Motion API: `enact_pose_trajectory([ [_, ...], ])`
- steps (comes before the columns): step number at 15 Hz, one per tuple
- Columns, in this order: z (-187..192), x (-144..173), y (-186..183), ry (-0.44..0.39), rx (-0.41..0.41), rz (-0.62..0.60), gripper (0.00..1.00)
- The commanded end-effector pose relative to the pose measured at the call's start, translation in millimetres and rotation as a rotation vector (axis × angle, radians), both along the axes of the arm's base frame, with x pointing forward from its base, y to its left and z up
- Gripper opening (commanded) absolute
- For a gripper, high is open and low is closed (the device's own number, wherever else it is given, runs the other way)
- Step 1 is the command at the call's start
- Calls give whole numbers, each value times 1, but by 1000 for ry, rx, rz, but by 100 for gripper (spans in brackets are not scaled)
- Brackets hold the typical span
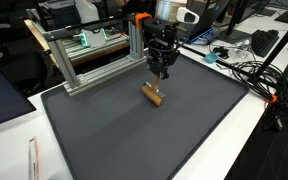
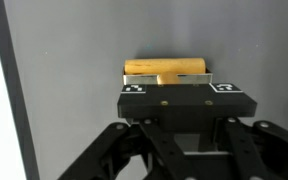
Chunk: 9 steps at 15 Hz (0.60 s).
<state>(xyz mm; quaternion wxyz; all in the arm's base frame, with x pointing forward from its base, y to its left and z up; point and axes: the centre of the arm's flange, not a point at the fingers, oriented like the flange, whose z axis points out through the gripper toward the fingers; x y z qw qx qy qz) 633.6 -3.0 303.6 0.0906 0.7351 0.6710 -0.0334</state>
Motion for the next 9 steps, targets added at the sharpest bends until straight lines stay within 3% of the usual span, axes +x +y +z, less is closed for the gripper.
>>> enact_pose_trajectory([
  [1, -19, 7, 14, 27, 7, 28, 22],
  [9, -18, 8, 25, 17, 32, 52, 22],
])
